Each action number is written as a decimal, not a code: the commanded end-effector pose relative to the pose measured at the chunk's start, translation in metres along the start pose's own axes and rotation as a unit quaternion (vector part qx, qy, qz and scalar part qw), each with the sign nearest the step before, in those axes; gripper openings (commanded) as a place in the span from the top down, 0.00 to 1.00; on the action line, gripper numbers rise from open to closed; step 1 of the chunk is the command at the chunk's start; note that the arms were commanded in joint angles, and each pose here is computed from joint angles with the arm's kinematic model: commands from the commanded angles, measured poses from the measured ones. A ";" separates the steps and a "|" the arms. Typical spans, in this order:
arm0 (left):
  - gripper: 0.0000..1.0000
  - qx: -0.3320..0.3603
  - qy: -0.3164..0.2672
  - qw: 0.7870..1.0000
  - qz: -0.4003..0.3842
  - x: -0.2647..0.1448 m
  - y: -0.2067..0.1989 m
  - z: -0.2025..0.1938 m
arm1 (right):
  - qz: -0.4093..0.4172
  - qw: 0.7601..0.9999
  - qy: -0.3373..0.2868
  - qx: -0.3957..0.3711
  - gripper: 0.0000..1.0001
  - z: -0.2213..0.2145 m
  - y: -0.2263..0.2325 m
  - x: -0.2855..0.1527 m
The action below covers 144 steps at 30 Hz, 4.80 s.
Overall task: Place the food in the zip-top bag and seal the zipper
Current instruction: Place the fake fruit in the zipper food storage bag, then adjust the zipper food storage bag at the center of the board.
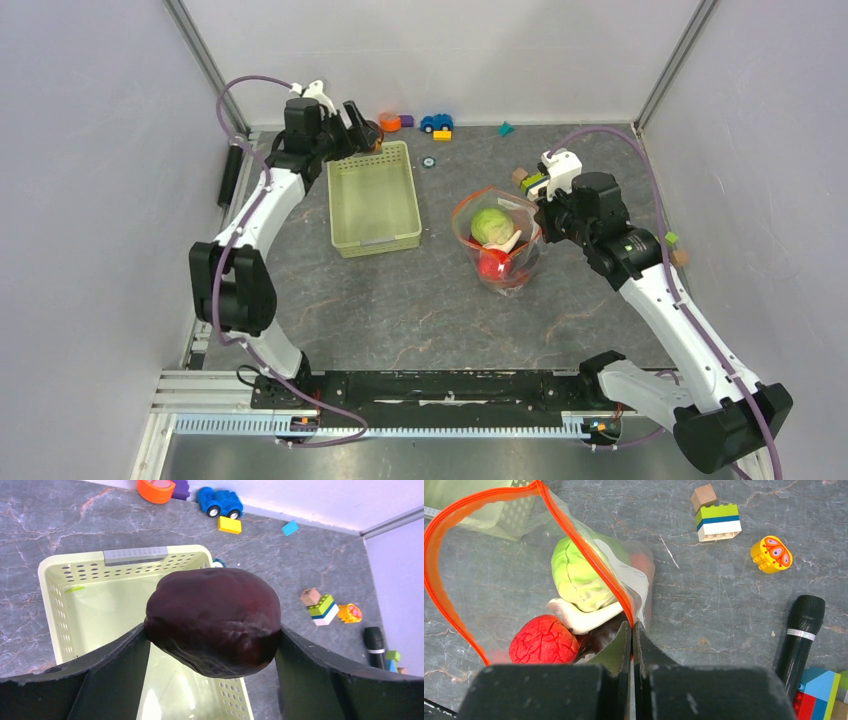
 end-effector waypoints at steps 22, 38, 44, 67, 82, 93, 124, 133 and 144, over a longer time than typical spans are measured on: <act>0.48 0.158 -0.039 0.949 -0.271 -0.141 -0.205 -0.024 | 0.014 0.999 -0.038 -0.006 1.00 0.017 0.003 -0.007; 0.44 0.258 0.073 0.894 -0.359 -0.152 -0.273 -0.127 | 0.012 0.999 -0.038 -0.005 1.00 0.015 0.003 -0.008; 0.43 0.284 0.113 0.893 -0.331 -0.135 -0.270 -0.163 | 0.009 0.999 -0.037 -0.005 1.00 0.014 0.002 -0.007; 0.38 0.317 0.179 0.898 -0.247 -0.075 -0.262 -0.233 | 0.014 0.999 -0.042 -0.006 1.00 0.014 0.003 -0.010; 0.00 0.334 0.178 0.890 -0.253 -0.081 -0.276 -0.222 | 0.012 0.999 -0.041 -0.005 1.00 0.014 0.003 -0.009; 0.00 0.344 0.146 0.877 -0.302 -0.123 -0.287 -0.194 | 0.013 0.999 -0.038 -0.005 1.00 0.013 0.003 -0.008; 0.00 0.160 0.134 0.913 -0.349 -0.190 -0.241 -0.279 | 0.050 0.996 -0.010 0.078 1.00 0.005 0.022 0.008; 0.07 0.197 0.056 0.945 -0.254 -0.159 -0.239 -0.288 | 0.053 0.994 -0.018 0.090 1.00 0.004 0.024 0.001; 0.59 0.234 0.029 0.944 -0.232 -0.131 -0.249 -0.292 | 0.054 0.996 -0.010 0.075 0.93 0.002 0.023 0.000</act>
Point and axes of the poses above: each gripper's point midway between its finger pads, its own x axis out along the fingers, its own y axis along the line the jaws close on, z = x × y, the point moved 1 cm from there along -x, back along the fingers, and after that the axes turned 5 degrees about -x, right-handed, at the moved point
